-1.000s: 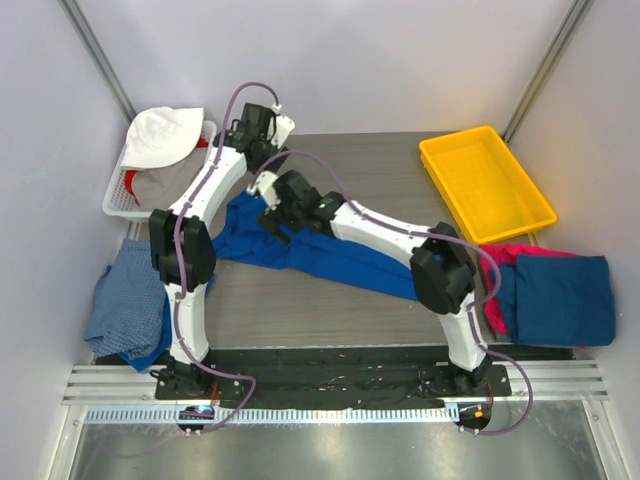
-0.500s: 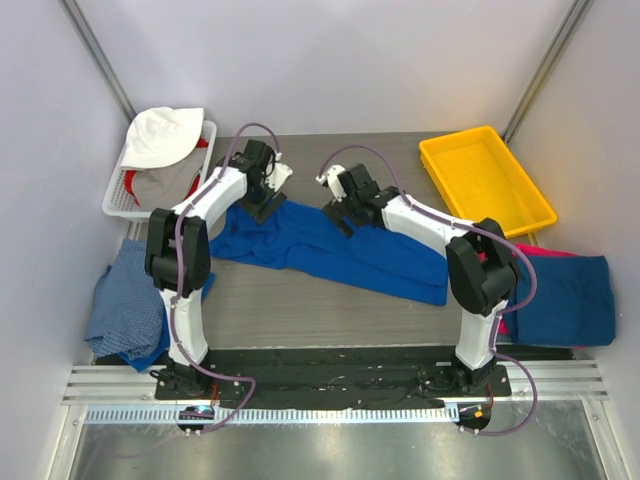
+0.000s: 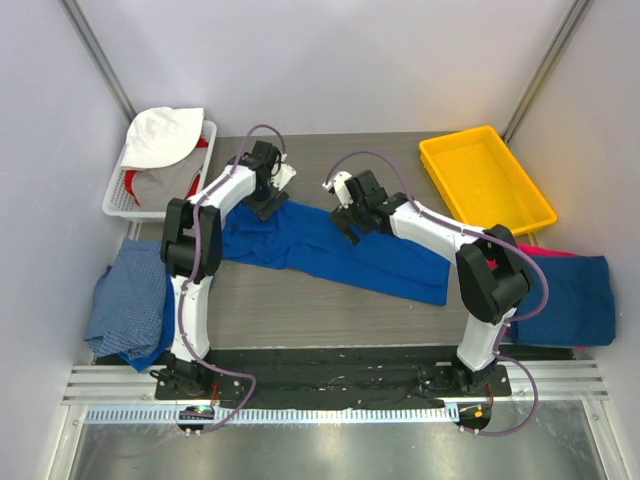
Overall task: Fold and stack the t-shirts
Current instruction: Rotate the tshirt 90 degrees
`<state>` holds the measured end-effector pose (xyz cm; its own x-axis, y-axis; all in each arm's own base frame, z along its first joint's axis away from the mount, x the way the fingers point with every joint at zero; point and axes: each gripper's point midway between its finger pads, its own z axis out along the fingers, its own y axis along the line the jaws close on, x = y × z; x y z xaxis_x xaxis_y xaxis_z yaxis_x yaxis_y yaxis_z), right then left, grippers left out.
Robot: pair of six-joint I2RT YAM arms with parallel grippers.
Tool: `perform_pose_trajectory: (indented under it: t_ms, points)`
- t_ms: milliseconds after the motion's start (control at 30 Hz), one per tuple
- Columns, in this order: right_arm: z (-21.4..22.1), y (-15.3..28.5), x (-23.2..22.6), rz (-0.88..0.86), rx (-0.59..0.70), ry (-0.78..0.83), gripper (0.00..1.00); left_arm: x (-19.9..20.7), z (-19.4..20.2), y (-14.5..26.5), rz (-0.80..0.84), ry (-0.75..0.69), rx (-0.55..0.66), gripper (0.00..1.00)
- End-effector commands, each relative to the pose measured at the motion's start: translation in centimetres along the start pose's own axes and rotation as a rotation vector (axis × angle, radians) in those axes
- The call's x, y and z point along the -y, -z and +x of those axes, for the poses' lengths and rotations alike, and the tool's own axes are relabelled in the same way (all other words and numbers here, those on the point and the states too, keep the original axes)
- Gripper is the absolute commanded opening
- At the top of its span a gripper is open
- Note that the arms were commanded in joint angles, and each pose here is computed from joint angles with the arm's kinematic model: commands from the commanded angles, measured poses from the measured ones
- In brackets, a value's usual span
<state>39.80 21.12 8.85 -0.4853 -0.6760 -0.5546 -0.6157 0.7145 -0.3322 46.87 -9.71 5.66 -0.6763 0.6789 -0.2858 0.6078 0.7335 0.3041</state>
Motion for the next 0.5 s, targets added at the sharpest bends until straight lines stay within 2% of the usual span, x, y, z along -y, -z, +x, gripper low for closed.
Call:
perform_pose_trajectory:
  t_ms: [0,267,467]
  points:
    - [-2.5,2.6,0.7,0.005,0.103,-0.043,0.98,-2.2,-0.7,-2.0,-0.069,-0.02,-0.01,0.72]
    - [-1.8,5.2,1.6,0.039,0.112,-0.037,0.98,-4.5,-1.6,-4.6,-0.13,-0.044,-0.039,0.72]
    - [1.8,5.6,1.7,0.071,0.047,0.013,0.98,-5.5,-3.3,-5.4,-0.153,-0.055,-0.009,0.72]
